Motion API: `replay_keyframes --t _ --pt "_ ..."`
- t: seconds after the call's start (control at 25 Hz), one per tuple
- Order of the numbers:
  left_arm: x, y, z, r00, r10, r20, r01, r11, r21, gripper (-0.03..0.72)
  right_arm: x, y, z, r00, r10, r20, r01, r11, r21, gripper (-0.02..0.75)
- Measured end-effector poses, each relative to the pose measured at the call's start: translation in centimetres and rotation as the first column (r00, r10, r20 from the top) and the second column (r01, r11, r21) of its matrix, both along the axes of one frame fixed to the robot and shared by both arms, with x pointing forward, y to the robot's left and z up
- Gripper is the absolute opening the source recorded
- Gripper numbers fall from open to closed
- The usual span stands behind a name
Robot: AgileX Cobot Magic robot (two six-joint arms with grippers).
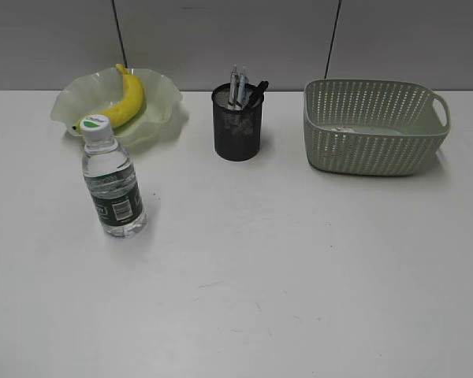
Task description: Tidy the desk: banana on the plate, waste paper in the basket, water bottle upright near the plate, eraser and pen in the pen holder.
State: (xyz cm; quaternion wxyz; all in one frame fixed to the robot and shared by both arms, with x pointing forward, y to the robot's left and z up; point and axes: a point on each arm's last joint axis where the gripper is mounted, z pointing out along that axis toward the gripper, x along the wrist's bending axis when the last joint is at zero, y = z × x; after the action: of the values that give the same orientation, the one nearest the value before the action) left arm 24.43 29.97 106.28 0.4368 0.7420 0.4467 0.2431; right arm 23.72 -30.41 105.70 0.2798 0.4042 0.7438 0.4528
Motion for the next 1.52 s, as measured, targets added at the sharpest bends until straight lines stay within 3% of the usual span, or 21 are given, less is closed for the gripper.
replay_keyframes --t 0.2,0.36,0.48,0.56,0.68,0.8,1.24,1.52 --pt "0.0 0.0 0.0 1.0 0.0 0.0 0.0 1.0 -0.001 0.309 0.0 0.0 0.0 0.999 -0.04 0.0 0.04 0.999 0.0 0.314" --pt "0.0 0.0 0.0 1.0 0.012 0.001 -0.012 1.0 -0.001 0.309 -0.1 0.0 0.0 0.977 -0.212 0.0 0.212 0.977 0.0 0.314" --pt "0.0 0.1 0.0 0.993 0.12 0.002 -0.12 0.993 -0.002 0.309 -0.1 0.1 0.0 0.934 -0.358 0.001 0.358 0.934 0.001 0.314" --pt "0.0 0.1 0.0 0.97 0.242 0.002 -0.242 0.97 -0.002 0.309 -0.4 0.1 0.0 0.905 -0.426 0.012 0.426 0.905 0.007 0.315" --pt "-0.5 0.3 0.0 0.911 0.412 0.024 -0.411 0.911 -0.016 0.309 -0.4 0.1 0.0 0.884 -0.468 0.012 0.468 0.884 0.008 0.315" --pt "-1.4 0.3 0.0 0.869 0.489 0.074 -0.487 0.872 -0.046 0.309 -0.4 0.1 0.0 0.882 -0.471 0.012 0.471 0.882 0.008 0.315" --pt "-1.6 0.3 0.0 0.865 0.496 0.082 -0.493 0.869 -0.05 0.309 -0.4 0.1 0.0 0.883 -0.47 0.011 0.47 0.883 0.011 0.314" --pt "-1.6 0.3 0.0 0.879 0.469 0.082 -0.467 0.883 -0.05 0.309 -0.4 0.1 0.0 0.883 -0.47 0.011 0.47 0.883 0.011 0.314"
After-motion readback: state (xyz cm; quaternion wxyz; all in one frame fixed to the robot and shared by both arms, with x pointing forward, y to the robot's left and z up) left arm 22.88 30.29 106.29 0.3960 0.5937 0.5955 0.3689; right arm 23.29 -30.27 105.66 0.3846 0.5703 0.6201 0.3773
